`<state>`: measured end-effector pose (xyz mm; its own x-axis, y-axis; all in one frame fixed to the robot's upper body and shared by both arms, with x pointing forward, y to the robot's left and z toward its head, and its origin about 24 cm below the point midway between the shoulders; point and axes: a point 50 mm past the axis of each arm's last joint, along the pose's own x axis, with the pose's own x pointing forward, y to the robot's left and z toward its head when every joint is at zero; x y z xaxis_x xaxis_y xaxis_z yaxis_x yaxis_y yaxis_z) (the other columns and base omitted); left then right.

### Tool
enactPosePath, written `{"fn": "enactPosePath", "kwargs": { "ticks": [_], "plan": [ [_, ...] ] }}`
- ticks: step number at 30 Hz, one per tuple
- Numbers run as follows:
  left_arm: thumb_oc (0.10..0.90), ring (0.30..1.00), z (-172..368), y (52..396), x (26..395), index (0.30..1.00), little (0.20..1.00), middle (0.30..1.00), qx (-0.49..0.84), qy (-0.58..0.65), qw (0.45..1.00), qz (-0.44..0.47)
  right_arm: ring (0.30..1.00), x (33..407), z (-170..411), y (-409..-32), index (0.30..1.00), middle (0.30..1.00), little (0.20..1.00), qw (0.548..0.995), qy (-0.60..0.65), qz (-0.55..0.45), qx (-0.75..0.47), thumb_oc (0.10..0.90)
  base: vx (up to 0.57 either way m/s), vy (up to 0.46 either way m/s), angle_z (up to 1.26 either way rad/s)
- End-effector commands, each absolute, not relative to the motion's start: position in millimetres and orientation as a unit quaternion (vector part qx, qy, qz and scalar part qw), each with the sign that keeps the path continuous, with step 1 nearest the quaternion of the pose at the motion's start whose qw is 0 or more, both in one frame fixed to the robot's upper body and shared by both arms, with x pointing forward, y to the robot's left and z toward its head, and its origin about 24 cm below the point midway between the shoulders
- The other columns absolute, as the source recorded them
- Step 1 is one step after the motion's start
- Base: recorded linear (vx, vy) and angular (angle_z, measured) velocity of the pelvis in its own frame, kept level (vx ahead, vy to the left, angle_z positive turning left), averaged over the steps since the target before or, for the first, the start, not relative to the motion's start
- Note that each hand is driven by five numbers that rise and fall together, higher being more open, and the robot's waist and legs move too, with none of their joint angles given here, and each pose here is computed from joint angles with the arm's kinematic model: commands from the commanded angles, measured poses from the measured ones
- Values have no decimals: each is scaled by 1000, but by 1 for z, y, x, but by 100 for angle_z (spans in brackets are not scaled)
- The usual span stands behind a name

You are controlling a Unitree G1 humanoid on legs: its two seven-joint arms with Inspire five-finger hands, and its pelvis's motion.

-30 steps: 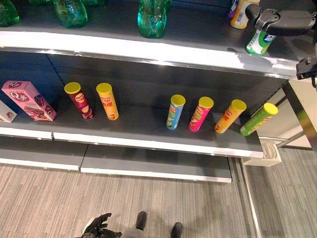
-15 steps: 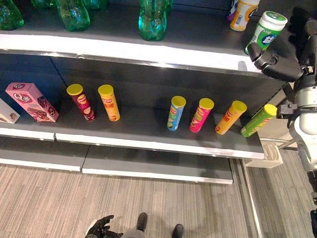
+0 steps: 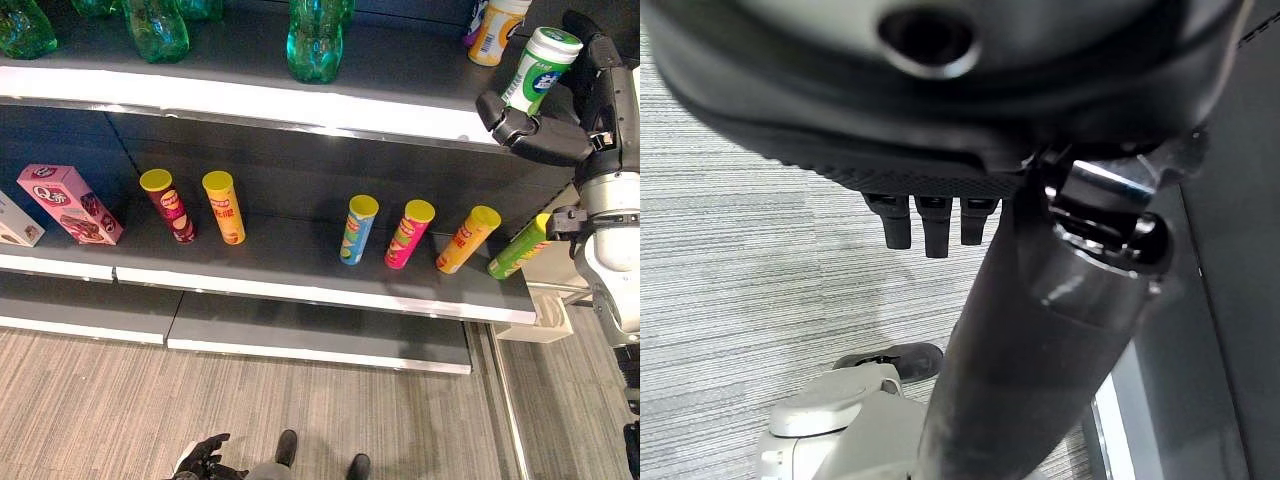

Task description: Put the goods on the table back onto the shelves and tidy them up.

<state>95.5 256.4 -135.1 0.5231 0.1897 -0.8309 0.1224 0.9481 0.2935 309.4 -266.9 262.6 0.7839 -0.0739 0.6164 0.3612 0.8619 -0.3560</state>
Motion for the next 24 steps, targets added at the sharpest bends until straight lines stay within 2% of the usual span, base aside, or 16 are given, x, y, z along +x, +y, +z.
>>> {"fn": "enactPosePath", "kwargs": {
  "ticks": [1,16,24],
  "plan": [
    [800,900,-130,262,108,900,900,900,188,467,864,17,900,296,320,-245,900,900,900,865,-434,-124,-220,800,0,0,0],
    [800,900,-131,259,108,900,900,900,193,467,863,17,900,299,323,-239,900,900,900,856,-439,-137,-237,800,0,0,0],
    [800,900,-132,257,108,900,900,900,197,467,862,17,900,276,344,-248,900,900,900,804,-513,-210,-218,800,9,-4,0]
  ]
}}
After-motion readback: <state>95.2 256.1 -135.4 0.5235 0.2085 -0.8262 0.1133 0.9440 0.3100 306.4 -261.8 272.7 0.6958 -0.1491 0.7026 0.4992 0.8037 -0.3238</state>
